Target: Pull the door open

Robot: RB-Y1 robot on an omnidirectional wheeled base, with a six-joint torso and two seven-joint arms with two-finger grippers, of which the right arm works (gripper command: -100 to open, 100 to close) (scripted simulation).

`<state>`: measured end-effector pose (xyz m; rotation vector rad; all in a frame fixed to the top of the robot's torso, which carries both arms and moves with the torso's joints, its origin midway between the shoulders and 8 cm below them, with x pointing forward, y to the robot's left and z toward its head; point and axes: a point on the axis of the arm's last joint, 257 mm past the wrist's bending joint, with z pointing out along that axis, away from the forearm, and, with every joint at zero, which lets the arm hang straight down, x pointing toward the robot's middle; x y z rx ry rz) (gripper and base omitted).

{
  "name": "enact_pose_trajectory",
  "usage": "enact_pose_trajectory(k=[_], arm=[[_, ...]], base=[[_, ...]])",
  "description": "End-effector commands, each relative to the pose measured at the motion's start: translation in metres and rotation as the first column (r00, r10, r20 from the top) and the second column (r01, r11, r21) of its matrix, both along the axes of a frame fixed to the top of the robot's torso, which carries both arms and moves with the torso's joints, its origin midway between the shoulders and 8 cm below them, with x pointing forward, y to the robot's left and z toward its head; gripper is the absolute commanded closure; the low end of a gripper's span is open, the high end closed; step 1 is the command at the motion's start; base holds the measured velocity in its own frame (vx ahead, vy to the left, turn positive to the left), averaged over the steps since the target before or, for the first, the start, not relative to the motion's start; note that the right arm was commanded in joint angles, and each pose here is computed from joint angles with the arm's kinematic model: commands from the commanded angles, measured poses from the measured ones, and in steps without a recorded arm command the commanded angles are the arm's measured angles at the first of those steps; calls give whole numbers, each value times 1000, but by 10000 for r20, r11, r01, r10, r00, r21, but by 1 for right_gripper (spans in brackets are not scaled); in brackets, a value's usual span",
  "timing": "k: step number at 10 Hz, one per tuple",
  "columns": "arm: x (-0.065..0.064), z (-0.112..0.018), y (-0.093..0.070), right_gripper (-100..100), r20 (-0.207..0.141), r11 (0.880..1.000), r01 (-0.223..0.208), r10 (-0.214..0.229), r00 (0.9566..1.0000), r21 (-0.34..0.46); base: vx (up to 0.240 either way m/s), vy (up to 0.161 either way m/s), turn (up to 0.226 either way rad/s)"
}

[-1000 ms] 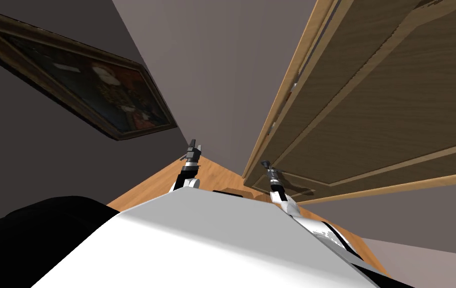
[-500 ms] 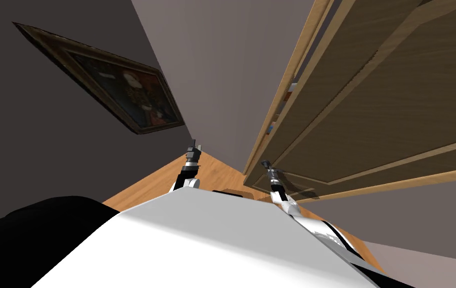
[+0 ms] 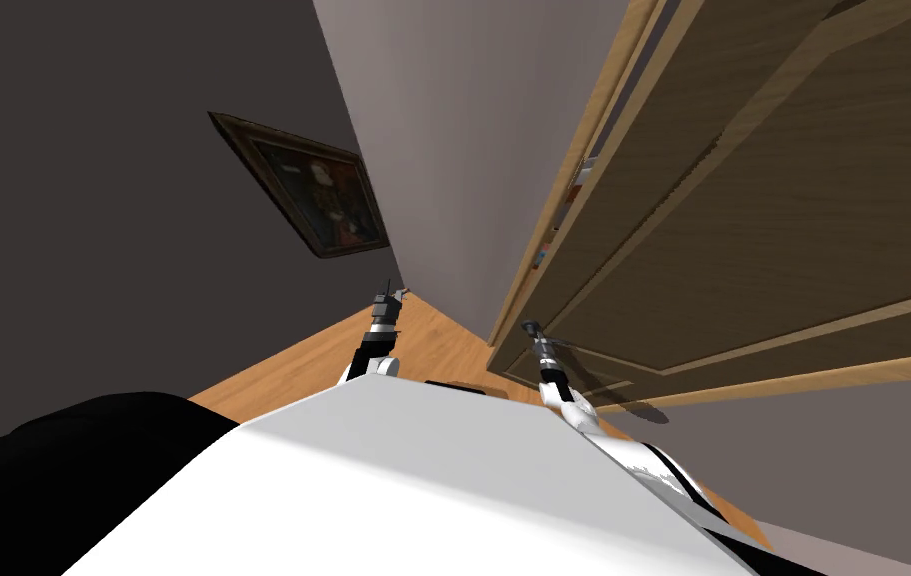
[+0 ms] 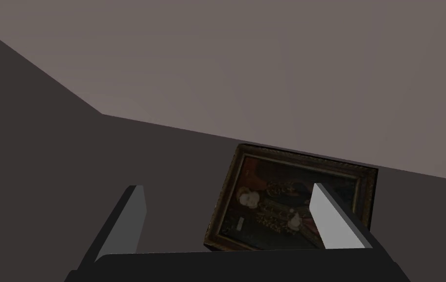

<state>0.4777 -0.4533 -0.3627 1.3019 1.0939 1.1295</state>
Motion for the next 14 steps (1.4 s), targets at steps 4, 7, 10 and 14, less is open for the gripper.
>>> enact_pose_trajectory(k=[4,7,10,14], arm=[[4,4,1,100,90,10000,-3,3,10000,-17],[-4,2,8,100,75,9985,-555,556,9984,-31],[-9,3,13,100,86,9949,-1006,1006,9949,-37],[-20,-1,19,100,34,9896,-1441,1441,9896,-5]], base=[[-203,-61,122],[-216,-47,95],[-185,-60,66],[-156,-59,67]])
